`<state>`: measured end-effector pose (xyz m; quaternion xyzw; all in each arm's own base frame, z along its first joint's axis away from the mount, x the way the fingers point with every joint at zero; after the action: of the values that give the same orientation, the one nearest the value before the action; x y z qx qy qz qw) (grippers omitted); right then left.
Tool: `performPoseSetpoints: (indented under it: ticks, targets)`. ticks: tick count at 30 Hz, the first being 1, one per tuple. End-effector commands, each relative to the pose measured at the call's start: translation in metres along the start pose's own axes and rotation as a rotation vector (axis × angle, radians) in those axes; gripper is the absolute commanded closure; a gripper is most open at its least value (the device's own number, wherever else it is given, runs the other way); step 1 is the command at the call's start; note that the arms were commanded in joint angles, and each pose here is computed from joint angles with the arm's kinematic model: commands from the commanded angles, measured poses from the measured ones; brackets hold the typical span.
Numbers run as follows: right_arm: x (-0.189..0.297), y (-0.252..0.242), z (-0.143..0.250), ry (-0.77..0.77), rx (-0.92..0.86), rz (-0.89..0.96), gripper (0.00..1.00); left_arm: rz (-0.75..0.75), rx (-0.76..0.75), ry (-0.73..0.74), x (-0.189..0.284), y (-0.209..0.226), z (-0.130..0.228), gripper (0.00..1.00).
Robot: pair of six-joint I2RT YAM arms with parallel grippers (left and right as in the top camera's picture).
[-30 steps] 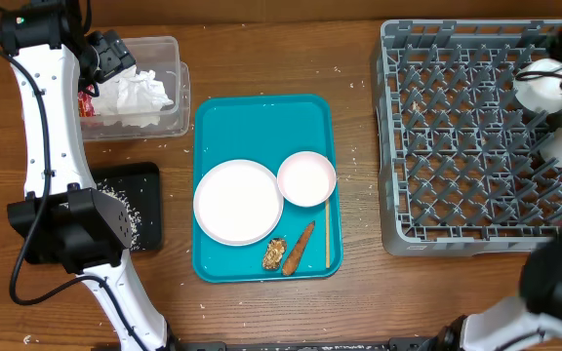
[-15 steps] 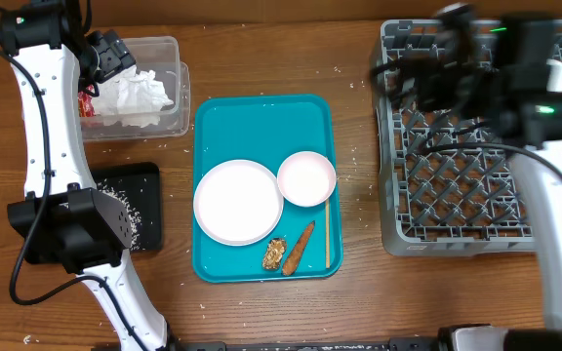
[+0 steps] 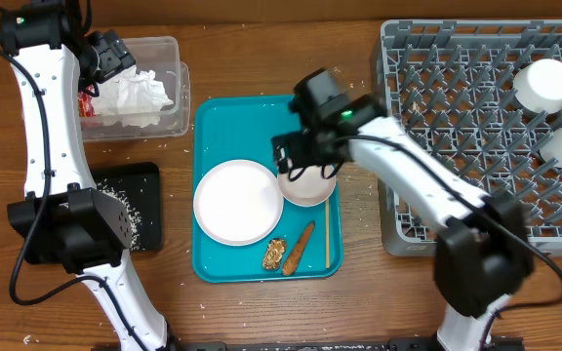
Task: Sort waste into correct bins and load items into the dishwasher
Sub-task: 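Move the right gripper to the pink small bowl and grasp it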
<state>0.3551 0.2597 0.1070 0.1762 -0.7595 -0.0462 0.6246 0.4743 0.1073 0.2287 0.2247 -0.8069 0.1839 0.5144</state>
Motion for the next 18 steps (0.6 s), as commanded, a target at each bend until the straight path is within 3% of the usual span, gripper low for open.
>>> performPoseSetpoints:
  ticks: [1,18]
  targets:
    - [-0.012,0.007,0.003,-0.004,-0.104,0.033,0.07,0.015,0.011,-0.022,0.013,-0.002,-0.001,0.00]
    - [-0.059,0.011,0.008,-0.004,-0.263,0.097,0.39,0.015,0.011,-0.022,0.013,-0.002,-0.001,0.00]
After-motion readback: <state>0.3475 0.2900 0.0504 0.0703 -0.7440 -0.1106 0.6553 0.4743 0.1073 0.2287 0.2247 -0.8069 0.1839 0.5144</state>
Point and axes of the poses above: each gripper's point midway between its finger pads, its own x axis back along the fingers, its own y axis along the line the jaws close on, z = x × y, the point moved 2 cm from there along x, back along the fingers, and after that the axes turned 3 degrees about -x, right-handed, at the moved point
